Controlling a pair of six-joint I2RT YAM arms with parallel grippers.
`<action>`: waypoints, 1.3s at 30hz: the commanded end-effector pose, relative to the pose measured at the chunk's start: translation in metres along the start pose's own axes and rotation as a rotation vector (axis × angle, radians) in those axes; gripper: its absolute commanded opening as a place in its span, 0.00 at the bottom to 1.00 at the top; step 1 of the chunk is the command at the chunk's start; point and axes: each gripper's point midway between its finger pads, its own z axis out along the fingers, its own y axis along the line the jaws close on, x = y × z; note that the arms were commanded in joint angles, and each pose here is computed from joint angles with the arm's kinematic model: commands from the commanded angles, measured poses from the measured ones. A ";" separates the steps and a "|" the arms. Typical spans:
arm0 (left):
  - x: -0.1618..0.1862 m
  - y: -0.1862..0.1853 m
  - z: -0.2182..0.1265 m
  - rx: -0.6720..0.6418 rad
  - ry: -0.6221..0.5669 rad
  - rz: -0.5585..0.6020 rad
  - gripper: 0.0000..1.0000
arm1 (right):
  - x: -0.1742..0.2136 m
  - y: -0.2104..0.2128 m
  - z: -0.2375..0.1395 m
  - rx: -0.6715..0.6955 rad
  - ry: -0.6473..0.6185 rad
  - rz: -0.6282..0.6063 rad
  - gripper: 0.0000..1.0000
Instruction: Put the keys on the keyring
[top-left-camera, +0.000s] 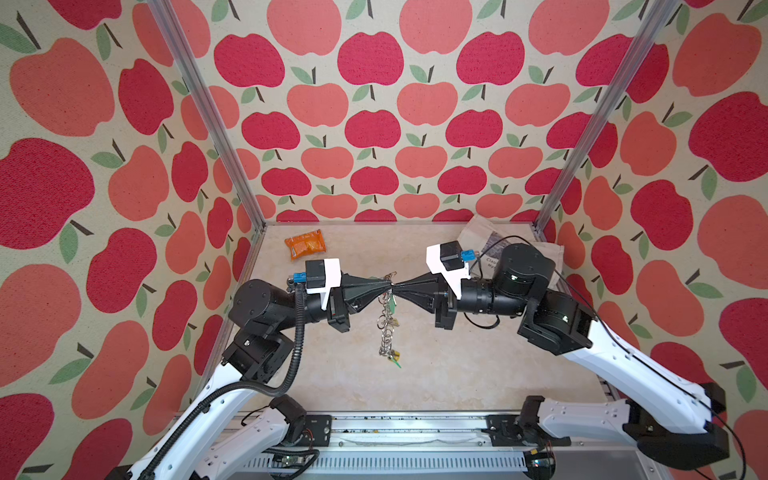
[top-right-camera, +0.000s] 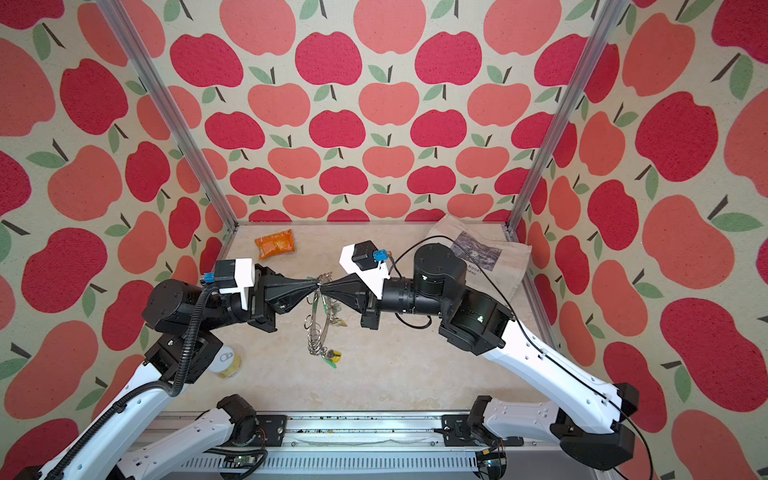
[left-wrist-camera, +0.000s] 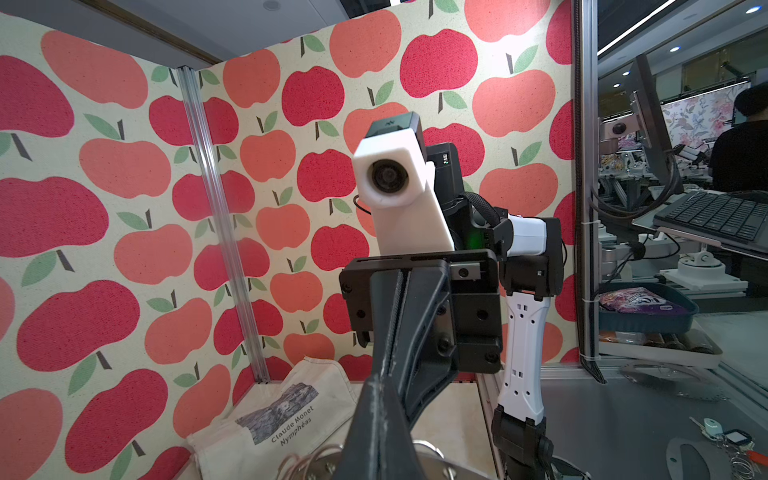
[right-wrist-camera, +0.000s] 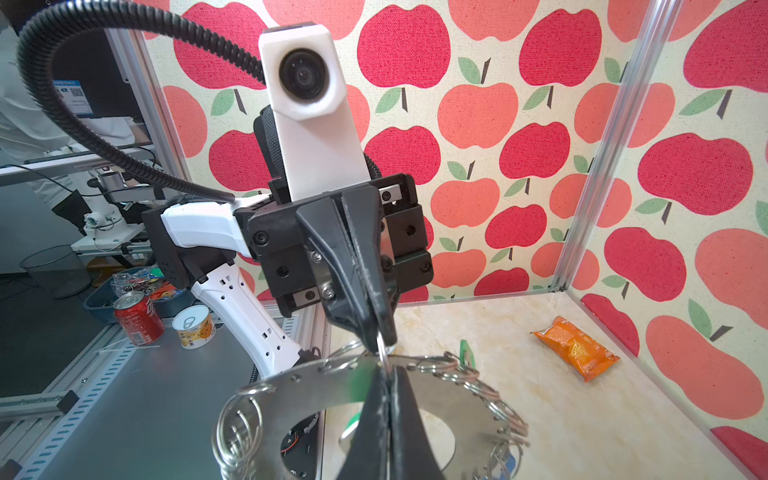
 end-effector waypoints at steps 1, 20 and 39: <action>-0.021 -0.006 -0.003 0.011 -0.028 0.039 0.00 | -0.005 0.003 -0.002 -0.014 -0.002 -0.023 0.00; 0.030 -0.001 -0.006 -0.030 0.377 -0.153 0.55 | 0.027 -0.002 -0.029 0.033 0.433 -0.019 0.00; 0.038 -0.004 0.007 0.016 0.409 -0.186 0.48 | 0.034 -0.007 -0.023 0.026 0.458 -0.004 0.00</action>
